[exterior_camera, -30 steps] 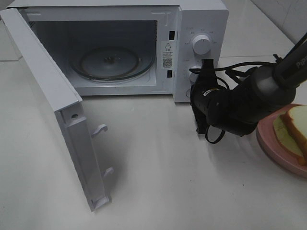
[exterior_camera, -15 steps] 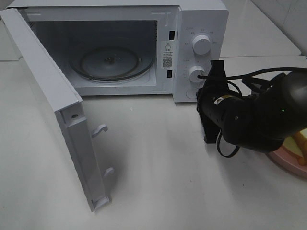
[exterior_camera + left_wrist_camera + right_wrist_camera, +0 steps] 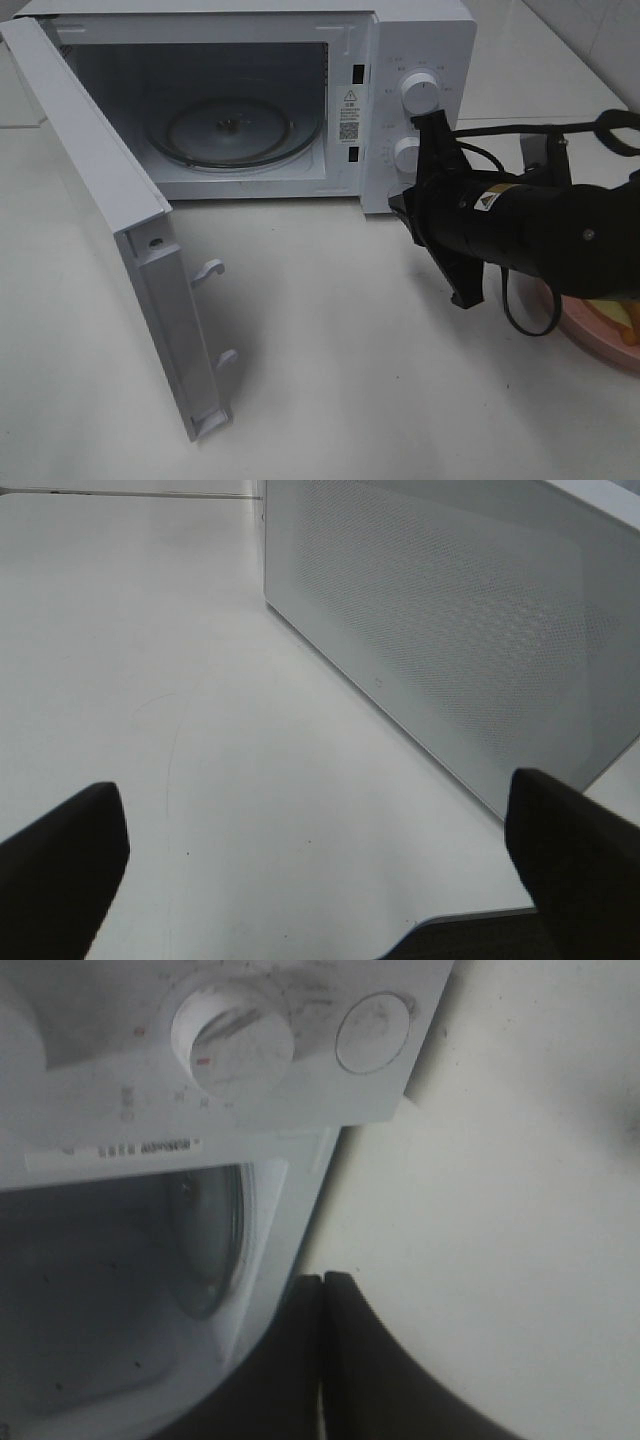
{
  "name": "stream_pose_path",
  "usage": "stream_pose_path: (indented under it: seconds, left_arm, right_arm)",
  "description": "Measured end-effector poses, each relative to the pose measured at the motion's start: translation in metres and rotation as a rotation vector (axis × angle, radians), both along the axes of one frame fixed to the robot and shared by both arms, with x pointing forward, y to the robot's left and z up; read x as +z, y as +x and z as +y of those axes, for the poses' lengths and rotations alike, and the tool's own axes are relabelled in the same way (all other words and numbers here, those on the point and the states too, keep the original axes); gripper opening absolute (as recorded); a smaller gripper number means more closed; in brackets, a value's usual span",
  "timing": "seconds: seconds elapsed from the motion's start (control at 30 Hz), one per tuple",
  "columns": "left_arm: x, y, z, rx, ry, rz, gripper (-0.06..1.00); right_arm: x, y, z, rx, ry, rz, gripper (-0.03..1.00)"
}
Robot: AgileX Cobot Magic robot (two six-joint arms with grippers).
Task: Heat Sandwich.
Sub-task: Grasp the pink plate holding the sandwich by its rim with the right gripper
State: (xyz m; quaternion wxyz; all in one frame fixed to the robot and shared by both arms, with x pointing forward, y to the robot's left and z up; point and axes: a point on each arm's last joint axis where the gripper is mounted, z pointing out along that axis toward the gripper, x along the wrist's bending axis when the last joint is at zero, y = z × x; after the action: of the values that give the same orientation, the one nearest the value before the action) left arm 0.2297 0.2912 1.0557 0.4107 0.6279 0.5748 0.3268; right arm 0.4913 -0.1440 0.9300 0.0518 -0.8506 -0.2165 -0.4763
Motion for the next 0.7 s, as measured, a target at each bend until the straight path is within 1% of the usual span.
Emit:
stream_pose_path:
  seconds: [0.03,0.07,0.13,0.17,0.2,0.23,0.27,0.3,0.37,0.4,0.5,0.53,0.57,0.6,0.63,0.67,0.7]
  left_arm:
    - [0.0,0.0,0.0,0.0,0.0,0.0,0.96]
    - [0.0,0.0,0.0,0.0,0.0,0.0,0.96]
    - [0.0,0.0,0.0,0.0,0.0,0.0,0.96]
    - [0.0,0.0,0.0,0.0,0.0,0.0,0.96]
    - [0.0,0.0,0.0,0.0,0.0,0.0,0.96]
    - [0.0,0.0,0.0,0.0,0.0,0.0,0.96]
    - [0.0,0.0,0.0,0.0,0.0,0.0,0.96]
    - [0.0,0.0,0.0,0.0,0.0,0.0,0.96]
    - [0.0,0.0,0.0,0.0,0.0,0.0,0.96]
    - [0.0,0.0,0.0,0.0,0.0,0.0,0.96]
    - [0.0,0.0,0.0,0.0,0.0,0.0,0.96]
    - [0.0,0.0,0.0,0.0,0.0,0.0,0.96]
    - [0.0,0.0,0.0,0.0,0.0,0.0,0.96]
    - [0.0,0.0,0.0,0.0,0.0,0.0,0.96]
    - [0.0,0.0,0.0,0.0,0.0,0.0,0.96]
    - [0.0,0.0,0.0,0.0,0.0,0.0,0.96]
    - [0.0,0.0,0.0,0.0,0.0,0.0,0.96]
  right_arm:
    - [0.001,-0.002,0.001,0.038,-0.034,0.004,0.02]
    - [0.001,-0.002,0.001,0.038,-0.034,0.004,0.02]
    - [0.003,-0.006,0.001,0.11,-0.097,0.014,0.02]
    - [0.007,-0.01,0.001,0.179,-0.159,0.014,0.03]
    - [0.008,-0.012,0.001,0.22,-0.196,0.015,0.03]
    - [0.008,-0.012,0.001,0.22,-0.196,0.015,0.03]
    - [0.009,-0.014,0.001,0.26,-0.233,0.015,0.03]
    - [0.011,-0.018,0.001,0.334,-0.301,0.011,0.03]
    - [0.013,-0.022,0.001,0.401,-0.355,0.007,0.03]
    - [0.013,-0.022,0.001,0.401,-0.355,0.007,0.03]
    - [0.018,-0.029,0.0,0.545,-0.463,-0.004,0.04]
    - [0.018,-0.029,0.0,0.545,-0.463,-0.004,0.04]
    - [0.019,-0.03,0.001,0.584,-0.491,-0.008,0.04]
    - [0.021,-0.032,0.002,0.664,-0.539,-0.01,0.04]
    - [0.022,-0.033,0.003,0.709,-0.565,-0.011,0.05]
    - [0.024,-0.034,0.004,0.748,-0.582,-0.008,0.05]
    - [0.024,-0.034,0.004,0.748,-0.582,-0.008,0.05]
